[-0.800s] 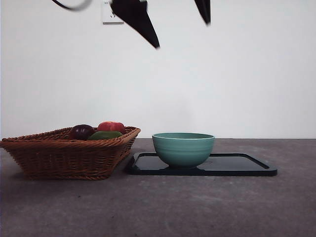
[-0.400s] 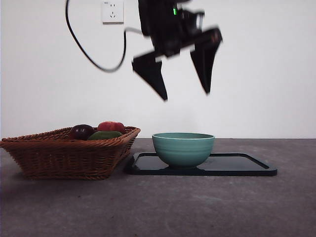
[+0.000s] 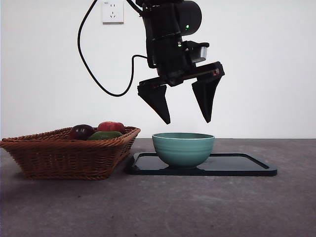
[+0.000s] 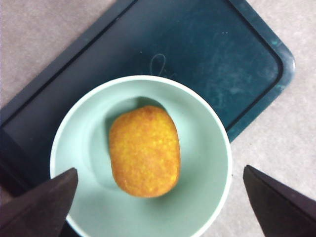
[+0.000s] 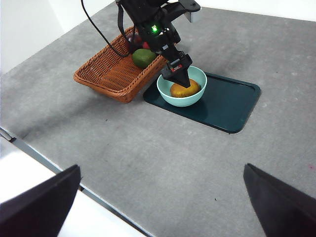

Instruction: Pick up the wifruite, put it on the bowl, pick up the plate, put it on desk

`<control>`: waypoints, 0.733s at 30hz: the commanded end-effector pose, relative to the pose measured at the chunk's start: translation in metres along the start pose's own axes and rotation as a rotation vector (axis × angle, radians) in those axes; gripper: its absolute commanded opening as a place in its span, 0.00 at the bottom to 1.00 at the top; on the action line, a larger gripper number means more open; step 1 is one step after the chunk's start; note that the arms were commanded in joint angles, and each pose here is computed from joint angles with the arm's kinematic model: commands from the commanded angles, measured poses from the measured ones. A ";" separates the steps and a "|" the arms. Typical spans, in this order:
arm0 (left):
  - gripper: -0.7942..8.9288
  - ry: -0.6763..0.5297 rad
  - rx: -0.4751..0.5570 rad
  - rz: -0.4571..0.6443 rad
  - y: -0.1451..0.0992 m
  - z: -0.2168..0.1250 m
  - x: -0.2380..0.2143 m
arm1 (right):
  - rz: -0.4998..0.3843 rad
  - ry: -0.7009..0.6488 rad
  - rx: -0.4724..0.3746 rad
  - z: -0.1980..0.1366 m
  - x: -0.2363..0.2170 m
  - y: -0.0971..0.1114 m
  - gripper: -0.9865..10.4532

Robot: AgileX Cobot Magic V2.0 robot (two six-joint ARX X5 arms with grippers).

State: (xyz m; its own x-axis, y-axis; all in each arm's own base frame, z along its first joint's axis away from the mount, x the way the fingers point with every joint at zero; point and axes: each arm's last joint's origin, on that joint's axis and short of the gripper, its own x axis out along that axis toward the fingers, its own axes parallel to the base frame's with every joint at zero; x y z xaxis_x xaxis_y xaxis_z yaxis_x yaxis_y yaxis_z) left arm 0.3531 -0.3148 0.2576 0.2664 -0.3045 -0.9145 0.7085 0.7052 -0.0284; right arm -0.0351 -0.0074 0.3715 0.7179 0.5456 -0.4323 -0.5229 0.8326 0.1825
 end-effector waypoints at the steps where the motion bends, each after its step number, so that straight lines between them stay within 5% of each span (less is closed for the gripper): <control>1: 0.72 -0.010 0.037 0.001 -0.003 0.006 0.013 | -0.006 0.066 0.017 -0.006 -0.002 0.000 0.57; 12: 0.72 0.034 0.048 0.029 0.001 0.003 0.045 | -0.006 0.066 0.018 -0.006 -0.002 0.000 0.57; 22: 0.62 0.044 0.040 0.031 0.005 0.002 0.057 | -0.006 0.066 0.025 -0.006 -0.002 0.000 0.57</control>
State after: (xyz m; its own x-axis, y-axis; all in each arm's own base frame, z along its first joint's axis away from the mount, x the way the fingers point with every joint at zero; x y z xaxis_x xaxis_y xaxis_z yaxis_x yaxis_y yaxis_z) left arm 0.3698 -0.3237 0.2151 0.2609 -0.2574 -0.9304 0.7123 0.7018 0.0056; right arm -0.0351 -0.0074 0.3715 0.7179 0.5456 -0.4323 -0.5213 0.8330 0.1855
